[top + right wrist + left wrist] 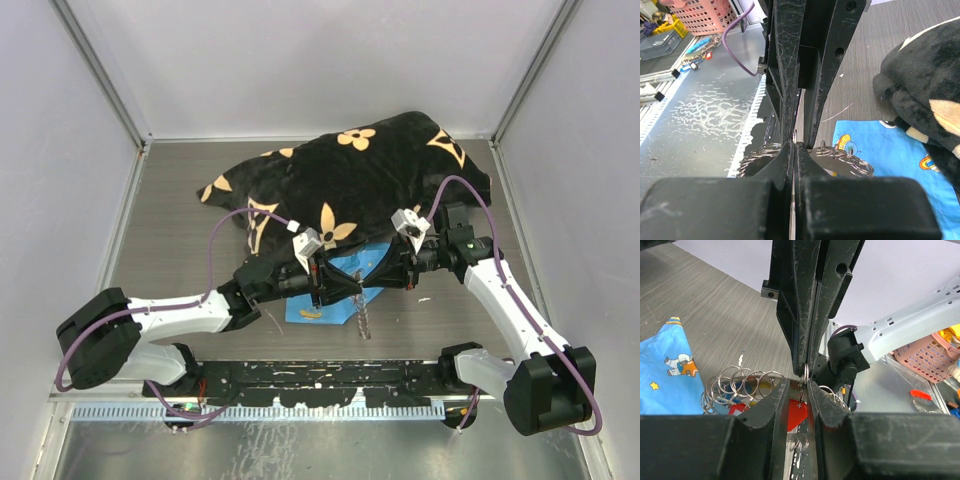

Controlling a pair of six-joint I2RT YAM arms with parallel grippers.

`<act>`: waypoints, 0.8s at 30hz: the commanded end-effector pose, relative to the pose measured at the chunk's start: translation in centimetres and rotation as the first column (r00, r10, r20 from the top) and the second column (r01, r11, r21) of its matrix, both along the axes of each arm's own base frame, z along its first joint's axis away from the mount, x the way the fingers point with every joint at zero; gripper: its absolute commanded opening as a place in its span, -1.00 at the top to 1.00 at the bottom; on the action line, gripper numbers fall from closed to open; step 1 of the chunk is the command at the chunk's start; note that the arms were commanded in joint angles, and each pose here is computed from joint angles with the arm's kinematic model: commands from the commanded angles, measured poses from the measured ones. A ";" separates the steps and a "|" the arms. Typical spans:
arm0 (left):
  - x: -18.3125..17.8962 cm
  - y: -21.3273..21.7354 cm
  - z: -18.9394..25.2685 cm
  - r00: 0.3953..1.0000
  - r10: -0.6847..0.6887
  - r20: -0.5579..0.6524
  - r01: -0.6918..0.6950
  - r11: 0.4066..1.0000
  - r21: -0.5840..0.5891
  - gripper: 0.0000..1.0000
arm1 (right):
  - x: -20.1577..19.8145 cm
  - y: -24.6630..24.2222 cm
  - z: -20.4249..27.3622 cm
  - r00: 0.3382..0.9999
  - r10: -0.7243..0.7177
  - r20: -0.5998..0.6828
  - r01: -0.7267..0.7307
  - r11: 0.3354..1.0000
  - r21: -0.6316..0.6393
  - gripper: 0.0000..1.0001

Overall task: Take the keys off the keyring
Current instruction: Remove the key from the keyring.

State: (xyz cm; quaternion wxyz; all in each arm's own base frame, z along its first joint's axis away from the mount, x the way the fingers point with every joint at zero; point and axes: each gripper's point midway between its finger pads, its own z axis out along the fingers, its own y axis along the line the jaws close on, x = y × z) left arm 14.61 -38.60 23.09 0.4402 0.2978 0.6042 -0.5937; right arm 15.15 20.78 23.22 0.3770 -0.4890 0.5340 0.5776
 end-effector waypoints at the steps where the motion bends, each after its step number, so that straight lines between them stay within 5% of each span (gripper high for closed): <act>1: 0.0 -0.4 3.4 0.998 -0.009 0.058 0.014 0.996 -0.093 0.60 | -0.6 0.1 1.4 0.999 0.039 0.032 -0.041 0.997 0.058 0.98; 9: -0.1 -0.4 3.5 0.998 -0.011 0.061 0.017 0.996 -0.093 1.00 | -0.6 0.1 1.4 0.999 0.038 0.031 -0.040 0.998 0.057 0.99; 12: -0.1 -0.3 3.5 0.998 -0.010 0.062 0.015 0.996 -0.091 1.00 | -0.6 0.1 1.3 0.999 0.035 0.032 -0.037 0.998 0.054 0.98; 24: -1.7 1.3 2.2 0.993 -0.091 0.071 0.076 0.978 0.192 1.00 | 0.5 -0.2 1.5 0.994 -0.024 0.111 0.029 0.999 -0.040 0.28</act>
